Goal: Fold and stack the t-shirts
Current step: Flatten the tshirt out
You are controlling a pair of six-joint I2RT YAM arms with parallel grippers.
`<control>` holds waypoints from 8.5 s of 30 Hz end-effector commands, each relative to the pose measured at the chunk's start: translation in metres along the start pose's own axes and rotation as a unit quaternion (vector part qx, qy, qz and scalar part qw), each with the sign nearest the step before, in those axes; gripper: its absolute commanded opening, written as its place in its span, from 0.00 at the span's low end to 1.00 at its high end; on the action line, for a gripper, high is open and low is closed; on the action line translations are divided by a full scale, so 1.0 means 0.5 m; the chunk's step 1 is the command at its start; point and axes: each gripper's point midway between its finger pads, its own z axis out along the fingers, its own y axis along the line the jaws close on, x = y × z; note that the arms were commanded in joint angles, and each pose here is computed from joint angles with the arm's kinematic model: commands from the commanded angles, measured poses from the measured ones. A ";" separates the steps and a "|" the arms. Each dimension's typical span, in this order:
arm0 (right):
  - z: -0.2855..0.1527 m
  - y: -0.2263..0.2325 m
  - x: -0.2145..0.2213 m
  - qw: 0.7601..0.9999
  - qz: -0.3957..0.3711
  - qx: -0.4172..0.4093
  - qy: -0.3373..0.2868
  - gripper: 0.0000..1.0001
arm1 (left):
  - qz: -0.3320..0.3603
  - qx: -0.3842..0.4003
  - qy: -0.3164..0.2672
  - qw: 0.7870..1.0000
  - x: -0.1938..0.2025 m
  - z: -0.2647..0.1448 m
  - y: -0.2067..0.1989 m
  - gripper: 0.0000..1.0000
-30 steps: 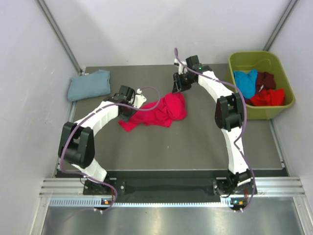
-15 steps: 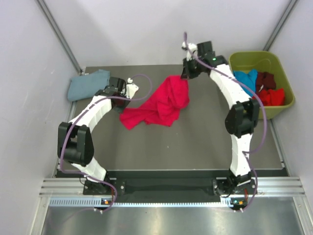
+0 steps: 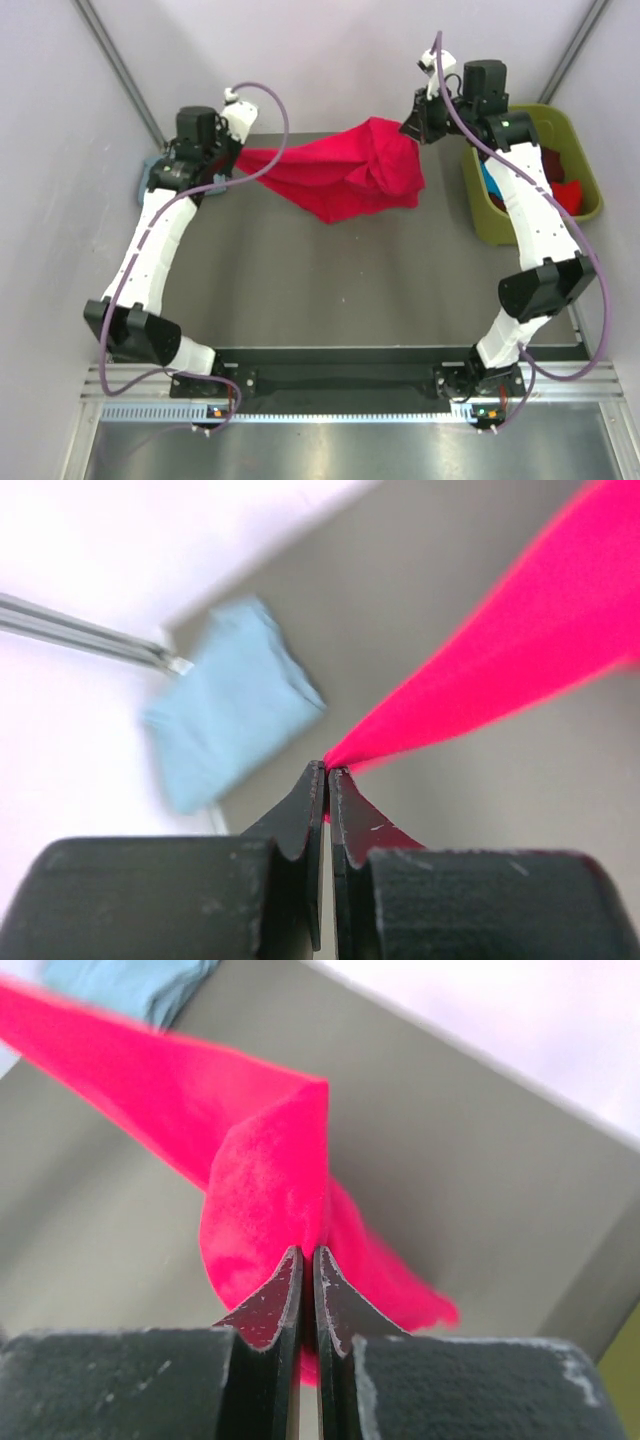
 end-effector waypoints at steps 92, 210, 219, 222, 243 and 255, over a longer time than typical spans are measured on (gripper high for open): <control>0.155 -0.023 0.423 0.932 -0.153 0.125 0.304 0.00 | -0.104 0.098 0.104 0.984 0.144 0.338 -0.084 0.00; 0.152 -0.142 0.068 0.959 -0.156 0.219 0.084 0.00 | -0.129 0.090 0.042 0.987 0.050 0.290 -0.055 0.00; -0.002 -0.114 -0.043 0.954 -0.160 0.254 0.009 0.00 | -0.128 0.046 -0.072 0.988 -0.129 0.172 0.039 0.00; -0.057 -0.103 -0.065 0.951 -0.155 0.266 -0.013 0.00 | -0.121 0.026 -0.114 0.986 -0.183 0.084 0.065 0.00; -0.670 0.029 -0.086 0.882 -0.118 0.392 -0.232 0.00 | -0.065 -0.071 -0.307 0.947 -0.195 -0.522 0.081 0.00; -0.869 0.085 -0.179 0.813 -0.118 0.447 -0.353 0.00 | -0.050 -0.118 -0.352 0.927 -0.217 -0.614 0.113 0.00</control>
